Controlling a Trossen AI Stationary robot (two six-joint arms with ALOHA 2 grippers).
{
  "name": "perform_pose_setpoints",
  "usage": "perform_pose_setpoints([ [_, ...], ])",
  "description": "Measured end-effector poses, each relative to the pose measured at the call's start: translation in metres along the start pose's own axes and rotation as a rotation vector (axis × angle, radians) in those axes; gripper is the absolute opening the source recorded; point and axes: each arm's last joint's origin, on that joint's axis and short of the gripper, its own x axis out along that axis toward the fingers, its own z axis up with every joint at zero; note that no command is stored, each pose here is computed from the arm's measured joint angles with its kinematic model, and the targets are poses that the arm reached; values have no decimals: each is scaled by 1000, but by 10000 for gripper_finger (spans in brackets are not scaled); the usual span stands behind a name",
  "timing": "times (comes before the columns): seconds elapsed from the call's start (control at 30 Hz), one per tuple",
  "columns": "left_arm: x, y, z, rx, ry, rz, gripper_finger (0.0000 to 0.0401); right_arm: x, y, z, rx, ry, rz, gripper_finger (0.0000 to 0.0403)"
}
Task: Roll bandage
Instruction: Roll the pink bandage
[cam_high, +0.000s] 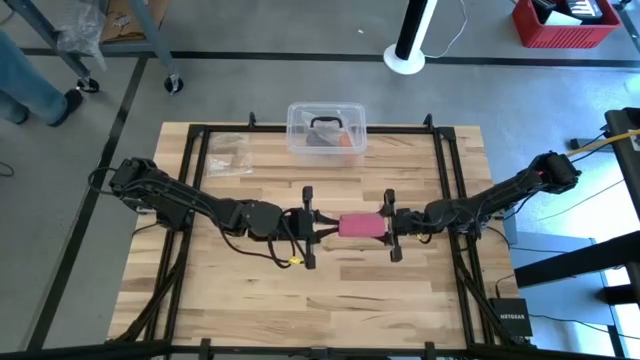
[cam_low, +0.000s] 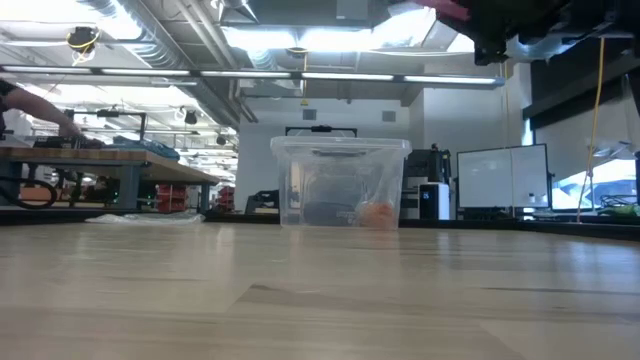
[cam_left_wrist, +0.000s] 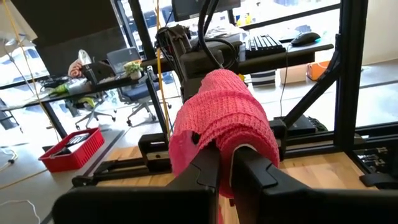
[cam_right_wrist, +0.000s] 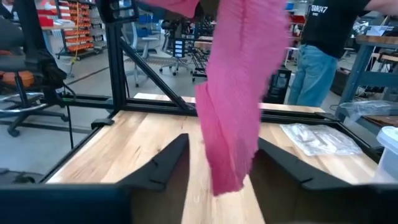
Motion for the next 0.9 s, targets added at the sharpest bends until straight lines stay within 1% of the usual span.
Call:
perform_pose_setpoints([
  [0.1, 0, 0, 0, 0, 0, 0, 13, 0, 0, 1, -11, -15, -2, 107],
  [0.23, 0, 0, 0, 0, 0, 0, 13, 0, -1, 1, -24, -9, -29, 26],
  [0.27, 0, 0, 0, 0, 0, 0, 13, 0, -1, 1, -27, -8, -35, 14],
  [0.3, 0, 0, 0, 0, 0, 0, 13, 0, -1, 1, -32, -7, -42, 9],
  [0.43, -1, 0, 1, 17, -1, 0, 13, 0, -1, 0, -28, 3, -55, 15],
  [0.53, -7, 1, 8, 20, -21, -1, 13, 0, 1, -3, -7, 28, -24, 5],
  [0.6, -11, 1, 13, 18, -38, -3, 13, -1, 6, -4, 16, 45, 1, 8],
  [0.73, -11, 1, 12, 32, -24, 10, 13, -7, 22, -4, 10, 48, 30, 5],
  [0.9, -9, 7, 11, 23, -19, 52, 13, -10, 44, 11, -17, 29, 46, 7],
])
